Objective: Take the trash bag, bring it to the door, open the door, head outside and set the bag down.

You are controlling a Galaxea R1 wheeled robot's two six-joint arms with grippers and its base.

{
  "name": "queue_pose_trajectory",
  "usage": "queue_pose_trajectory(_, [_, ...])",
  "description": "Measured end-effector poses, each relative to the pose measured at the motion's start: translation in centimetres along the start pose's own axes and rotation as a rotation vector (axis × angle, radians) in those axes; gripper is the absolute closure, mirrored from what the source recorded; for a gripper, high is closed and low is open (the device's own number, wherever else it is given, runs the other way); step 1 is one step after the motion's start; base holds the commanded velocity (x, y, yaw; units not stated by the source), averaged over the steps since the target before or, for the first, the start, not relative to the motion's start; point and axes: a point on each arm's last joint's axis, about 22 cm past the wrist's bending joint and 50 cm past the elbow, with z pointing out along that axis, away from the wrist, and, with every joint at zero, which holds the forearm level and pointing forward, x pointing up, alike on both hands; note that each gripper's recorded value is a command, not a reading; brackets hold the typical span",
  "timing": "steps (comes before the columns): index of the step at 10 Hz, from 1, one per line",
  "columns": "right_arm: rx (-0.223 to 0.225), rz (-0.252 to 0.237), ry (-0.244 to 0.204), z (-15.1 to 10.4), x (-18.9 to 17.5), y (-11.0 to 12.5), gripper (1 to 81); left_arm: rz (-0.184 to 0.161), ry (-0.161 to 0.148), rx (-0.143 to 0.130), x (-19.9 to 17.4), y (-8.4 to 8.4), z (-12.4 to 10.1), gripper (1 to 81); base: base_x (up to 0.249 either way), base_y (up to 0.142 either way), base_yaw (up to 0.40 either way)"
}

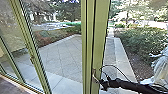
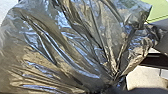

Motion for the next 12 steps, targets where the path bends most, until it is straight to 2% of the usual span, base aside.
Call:
queue_pose_trajectory(3, [-0.032, -0.005, -0.016, -0.6, 0.1, 0.3, 1.0, 0.0, -0.007, -0.001, -0.2, 0.1, 0.0, 81.1, 0.0, 0.0, 0.0])
queue_pose_trajectory(5, [-0.052, -0.007, -0.018, -1.0, 0.6, 0.1, 1.0, -0.002, -0.053, -0.004, -1.3, 0.4, 0.1, 81.1, 0.0, 0.0, 0.0])
queue_pose_trajectory(9, [-0.05, 0.004, -0.012, -1.2, 1.4, -0.4, 1.0, -0.011, -0.101, 0.003, -3.6, 0.0, -0.3, 81.1, 0.0, 0.0, 0.0])
queue_pose_trajectory(12, [-0.043, -0.008, -0.018, -1.7, 1.5, -0.7, 1.0, -0.013, -0.11, 0.008, -3.9, -0.5, -0.5, 81.1, 0.0, 0.0, 0.0])
